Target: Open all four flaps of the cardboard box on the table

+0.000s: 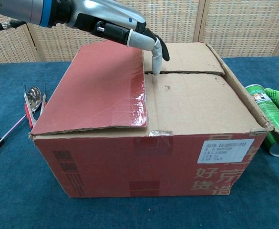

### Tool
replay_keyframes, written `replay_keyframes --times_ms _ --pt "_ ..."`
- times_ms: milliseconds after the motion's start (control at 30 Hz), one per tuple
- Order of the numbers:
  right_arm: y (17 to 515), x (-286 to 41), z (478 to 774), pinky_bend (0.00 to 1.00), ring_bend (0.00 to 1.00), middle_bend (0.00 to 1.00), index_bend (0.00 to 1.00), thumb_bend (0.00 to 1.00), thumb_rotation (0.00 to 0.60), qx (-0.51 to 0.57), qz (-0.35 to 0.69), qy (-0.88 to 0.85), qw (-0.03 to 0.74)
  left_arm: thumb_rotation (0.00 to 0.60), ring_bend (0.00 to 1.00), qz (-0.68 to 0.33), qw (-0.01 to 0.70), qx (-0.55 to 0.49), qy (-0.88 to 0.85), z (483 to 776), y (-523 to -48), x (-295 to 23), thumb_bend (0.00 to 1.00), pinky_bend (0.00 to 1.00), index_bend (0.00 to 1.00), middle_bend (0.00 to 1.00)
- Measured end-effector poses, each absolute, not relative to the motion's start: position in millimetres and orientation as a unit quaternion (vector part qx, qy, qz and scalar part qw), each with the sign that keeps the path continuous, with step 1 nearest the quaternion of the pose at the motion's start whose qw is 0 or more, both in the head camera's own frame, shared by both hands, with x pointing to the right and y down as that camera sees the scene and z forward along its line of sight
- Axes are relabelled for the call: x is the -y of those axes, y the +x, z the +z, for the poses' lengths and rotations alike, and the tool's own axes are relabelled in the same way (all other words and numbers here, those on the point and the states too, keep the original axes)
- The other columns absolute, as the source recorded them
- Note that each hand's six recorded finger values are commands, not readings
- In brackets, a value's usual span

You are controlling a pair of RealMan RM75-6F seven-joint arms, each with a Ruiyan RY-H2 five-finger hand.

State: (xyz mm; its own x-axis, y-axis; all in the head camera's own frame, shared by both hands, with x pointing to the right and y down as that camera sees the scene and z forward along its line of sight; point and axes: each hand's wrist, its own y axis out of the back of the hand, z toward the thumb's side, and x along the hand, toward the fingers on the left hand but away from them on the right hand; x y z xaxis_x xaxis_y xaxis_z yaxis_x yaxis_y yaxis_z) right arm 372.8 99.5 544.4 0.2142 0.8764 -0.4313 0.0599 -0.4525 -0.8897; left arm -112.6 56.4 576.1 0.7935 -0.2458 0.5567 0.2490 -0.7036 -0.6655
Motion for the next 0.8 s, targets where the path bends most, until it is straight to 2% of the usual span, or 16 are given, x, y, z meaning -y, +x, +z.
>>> replay_keyframes --times_ms 133,367,567,800 --pt "373.7 -100.3 544.4 0.00 0.00 0.19 0.26 1.00 0.600 0.349 0.521 -0.674 0.390 0.037 0.08 -0.322 0.388 0.006 -0.863 577.0 -108.8 -57.8 0.56 0.00 0.36 0.16" --pt "377.5 -101.4 544.8 0.00 0.00 0.19 0.26 1.00 0.600 0.352 0.524 -0.672 0.387 0.036 0.17 -0.327 0.402 0.015 -0.855 578.2 -103.9 -56.9 0.56 0.00 0.48 0.27" --pt "378.9 -101.1 544.4 0.00 0.00 0.19 0.26 1.00 0.600 0.356 0.522 -0.672 0.387 0.036 0.22 -0.330 0.408 0.013 -0.851 576.9 -105.0 -54.6 0.55 0.00 0.54 0.34" --pt "379.1 -100.1 543.5 0.00 0.00 0.19 0.26 1.00 0.600 0.361 0.519 -0.671 0.387 0.037 0.25 -0.336 0.414 -0.001 -0.846 571.4 -112.3 -47.5 0.54 0.00 0.58 0.37"
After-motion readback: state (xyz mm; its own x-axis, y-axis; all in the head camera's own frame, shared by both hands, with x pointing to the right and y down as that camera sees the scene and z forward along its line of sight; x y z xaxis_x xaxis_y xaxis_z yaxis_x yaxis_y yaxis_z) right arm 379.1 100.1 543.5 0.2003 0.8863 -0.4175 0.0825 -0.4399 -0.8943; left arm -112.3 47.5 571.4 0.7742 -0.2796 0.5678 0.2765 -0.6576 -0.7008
